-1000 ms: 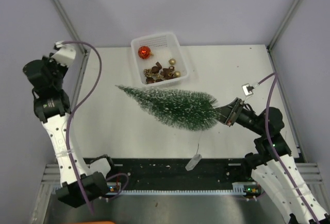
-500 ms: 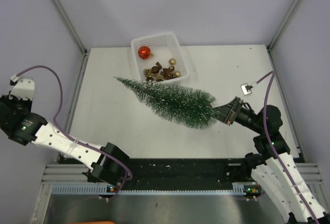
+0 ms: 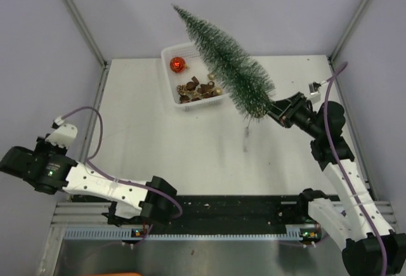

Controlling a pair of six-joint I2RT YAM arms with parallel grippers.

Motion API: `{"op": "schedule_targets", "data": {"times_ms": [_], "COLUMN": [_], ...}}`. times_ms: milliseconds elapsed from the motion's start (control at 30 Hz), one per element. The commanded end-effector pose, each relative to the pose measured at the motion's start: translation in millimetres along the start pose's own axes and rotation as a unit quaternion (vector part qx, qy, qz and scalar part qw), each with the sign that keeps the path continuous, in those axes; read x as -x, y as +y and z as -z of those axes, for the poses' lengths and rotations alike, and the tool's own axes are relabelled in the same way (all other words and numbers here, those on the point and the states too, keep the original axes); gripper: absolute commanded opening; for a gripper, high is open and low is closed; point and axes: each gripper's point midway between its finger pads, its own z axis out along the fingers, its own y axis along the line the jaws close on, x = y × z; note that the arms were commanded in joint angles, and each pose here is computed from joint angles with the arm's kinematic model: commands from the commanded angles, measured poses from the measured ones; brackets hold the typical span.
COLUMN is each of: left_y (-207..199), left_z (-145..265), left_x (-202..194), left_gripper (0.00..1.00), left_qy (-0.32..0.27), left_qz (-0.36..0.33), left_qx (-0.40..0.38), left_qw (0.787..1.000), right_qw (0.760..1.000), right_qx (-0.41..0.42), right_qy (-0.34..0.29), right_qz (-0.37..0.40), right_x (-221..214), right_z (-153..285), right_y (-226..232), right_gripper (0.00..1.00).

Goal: Decorate the small christmas tree

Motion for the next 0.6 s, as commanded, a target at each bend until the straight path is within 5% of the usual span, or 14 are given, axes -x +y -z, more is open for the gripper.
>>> {"op": "schedule_targets", "data": {"times_ms": [0, 233, 567], "left_y": [-36.9, -84.5, -70.8], "left_z": [14.1, 42.9, 84.2], "left_x": [14.6, 65.6, 156.8], "left_gripper": [0.0, 0.0, 0.0], "left_qy": [-0.034, -0.126, -0.263], "left_qz": [-0.085, -0.184, -0.172], "left_qx": [-0.049, -0.106, -0.102], "left_qw": [0.995, 0.969, 0.944], "right_qw": [0.989, 0.91, 0.75], "right_qx": [-0.073, -0.289, -0.482], "right_qy": [-0.124, -0.271, -0.288], "right_qz": [-0.015, 0.121, 0.349], "right_x": [63.7, 139.4, 164.1], "right_z": [-8.9, 11.3, 13.9], "right_y": [-13.1, -58.4, -79.8], "right_gripper": [0.0, 0.0, 0.0]}}
